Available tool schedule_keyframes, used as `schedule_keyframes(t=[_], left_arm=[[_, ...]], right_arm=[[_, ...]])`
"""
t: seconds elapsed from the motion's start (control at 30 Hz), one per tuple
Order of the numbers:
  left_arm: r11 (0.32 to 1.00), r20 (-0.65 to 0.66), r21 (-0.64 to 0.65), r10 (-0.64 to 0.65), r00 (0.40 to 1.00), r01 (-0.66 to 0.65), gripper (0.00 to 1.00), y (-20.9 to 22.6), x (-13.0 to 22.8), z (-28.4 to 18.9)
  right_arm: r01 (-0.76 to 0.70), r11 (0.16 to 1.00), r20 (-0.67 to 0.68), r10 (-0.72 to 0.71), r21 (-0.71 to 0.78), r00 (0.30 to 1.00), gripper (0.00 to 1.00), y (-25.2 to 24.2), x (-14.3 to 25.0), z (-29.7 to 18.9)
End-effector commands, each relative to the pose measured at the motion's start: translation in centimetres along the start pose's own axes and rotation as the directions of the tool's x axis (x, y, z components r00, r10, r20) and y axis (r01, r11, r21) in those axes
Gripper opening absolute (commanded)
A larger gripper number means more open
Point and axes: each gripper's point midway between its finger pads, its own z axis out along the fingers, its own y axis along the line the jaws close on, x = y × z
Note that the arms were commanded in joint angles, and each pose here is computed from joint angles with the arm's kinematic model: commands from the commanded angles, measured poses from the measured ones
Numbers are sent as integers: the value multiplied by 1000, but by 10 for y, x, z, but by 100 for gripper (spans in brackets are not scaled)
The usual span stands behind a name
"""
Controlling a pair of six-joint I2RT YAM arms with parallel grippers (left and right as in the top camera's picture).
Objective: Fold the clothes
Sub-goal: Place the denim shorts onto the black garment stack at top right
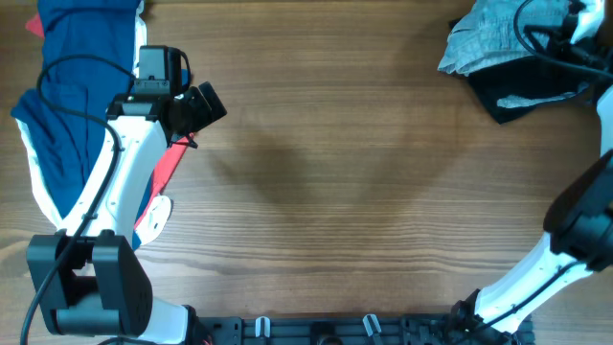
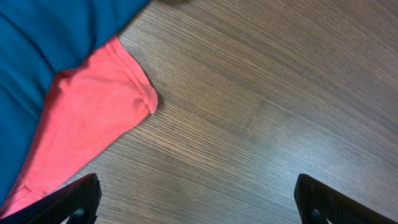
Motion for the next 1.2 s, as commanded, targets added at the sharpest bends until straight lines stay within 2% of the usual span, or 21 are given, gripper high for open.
schedule_keyframes(t=[0.0, 0.13, 0.17, 0.2, 0.23, 0.27, 0.37, 0.47, 0.63, 0.8, 0.9, 1.0, 1.07, 1.17], left_arm=[[999, -7, 28, -28, 1000, 29, 100, -5, -1, -3], [999, -12, 33, -38, 999, 38, 100, -6, 0, -3], [999, -14, 36, -40, 999, 40, 100, -6, 0, -3], [999, -14, 36, -40, 999, 40, 100, -6, 0, -3], [999, -14, 36, -40, 999, 40, 100, -6, 0, -3], [999, -13, 36, -40, 999, 40, 100, -6, 0, -3], [999, -13, 36, -39, 999, 40, 100, -6, 0, -3], [999, -13, 36, -39, 999, 40, 100, -6, 0, -3], [999, -14, 36, -39, 999, 40, 100, -6, 0, -3], [998, -15, 39, -40, 999, 40, 100, -7, 0, -3], [998, -15, 39, -39, 999, 40, 100, -7, 0, -3], [998, -16, 39, -39, 999, 40, 100, -6, 0, -3], [998, -16, 39, -39, 999, 40, 100, -7, 0, -3], [998, -16, 39, -39, 999, 40, 100, -7, 0, -3]], right_arm=[[-23, 996, 36, 26, -83, 999, 4, -3, 8, 11], [-82, 995, 16, 83, -59, 996, 4, -20, 28, 5], [-123, 992, 12, 124, -31, 992, 12, -29, 31, 0], [-152, 988, 10, 152, -7, 988, 41, -36, 33, -4], [-198, 980, 13, 197, 20, 980, 76, -45, 36, -11], [-233, 972, 24, 232, 36, 972, 100, -52, 36, -19], [-326, 943, 55, 323, 62, 945, 100, -66, 35, -38], [-383, 923, 88, 380, 27, 921, 100, -64, 23, -55], [-409, 912, 126, 401, 43, 907, 100, -54, -11, -75], [-396, 877, 118, 378, 273, 918, 100, -71, -17, -72], [-459, 765, 113, 461, 453, 880, 100, -90, 5, -61], [-507, 705, 122, 521, 496, 845, 99, -94, 20, -47], [-505, 711, 117, 520, 490, 846, 86, -95, 25, -37], [-520, 684, 130, 536, 511, 834, 79, -102, 34, -32]])
